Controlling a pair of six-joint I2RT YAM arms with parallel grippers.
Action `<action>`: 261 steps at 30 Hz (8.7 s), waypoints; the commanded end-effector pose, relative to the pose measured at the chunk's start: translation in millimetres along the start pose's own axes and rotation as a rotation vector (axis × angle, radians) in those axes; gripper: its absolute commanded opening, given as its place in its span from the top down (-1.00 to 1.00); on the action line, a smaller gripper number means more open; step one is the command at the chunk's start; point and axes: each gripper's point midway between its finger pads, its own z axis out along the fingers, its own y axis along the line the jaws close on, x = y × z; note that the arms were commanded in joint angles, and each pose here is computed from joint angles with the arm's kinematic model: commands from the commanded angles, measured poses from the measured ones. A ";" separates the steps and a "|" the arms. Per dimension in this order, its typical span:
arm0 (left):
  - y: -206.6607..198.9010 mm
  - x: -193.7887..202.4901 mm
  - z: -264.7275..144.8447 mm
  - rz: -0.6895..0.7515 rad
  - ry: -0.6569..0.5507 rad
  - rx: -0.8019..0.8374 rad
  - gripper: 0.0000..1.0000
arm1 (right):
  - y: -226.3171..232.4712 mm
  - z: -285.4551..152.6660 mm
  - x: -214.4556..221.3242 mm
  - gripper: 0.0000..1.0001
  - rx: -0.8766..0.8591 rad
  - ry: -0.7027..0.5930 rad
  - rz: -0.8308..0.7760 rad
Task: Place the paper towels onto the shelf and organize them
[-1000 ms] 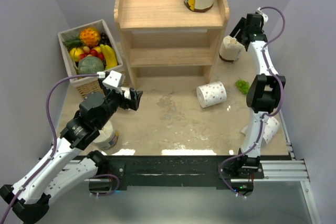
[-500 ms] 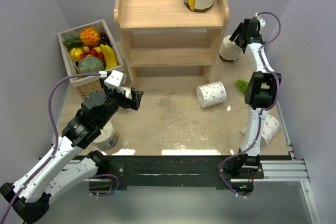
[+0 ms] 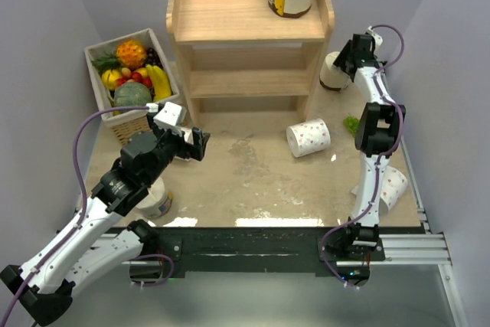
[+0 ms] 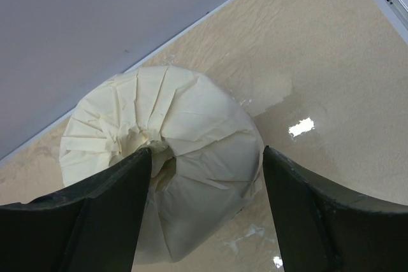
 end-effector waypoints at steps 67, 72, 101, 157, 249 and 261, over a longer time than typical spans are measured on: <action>6.4 -12.3 -6.9 -0.004 -0.055 -0.027 -1.00 | 156.5 -580.8 -169.1 0.19 -1.000 -0.483 -0.002; 6.7 -13.0 -7.6 -0.005 -0.058 -0.028 -1.00 | 200.4 -582.6 -157.9 0.18 -1.062 -0.462 0.015; 8.8 -13.2 -7.6 -0.004 -0.059 -0.039 -1.00 | 276.1 -537.9 -179.4 -0.36 -0.969 -0.611 0.082; 88.7 40.4 -28.1 -0.234 0.190 -0.670 -0.89 | 195.8 -548.9 -10.7 -0.29 -1.096 -0.333 -0.263; -35.7 -276.7 -16.8 -0.023 -0.316 -0.177 0.31 | 92.0 -537.8 44.6 -0.79 -0.962 -0.237 -0.362; -32.1 -323.3 38.0 0.095 -0.424 -0.330 0.28 | 88.9 -537.1 44.9 -0.79 -0.954 -0.239 -0.357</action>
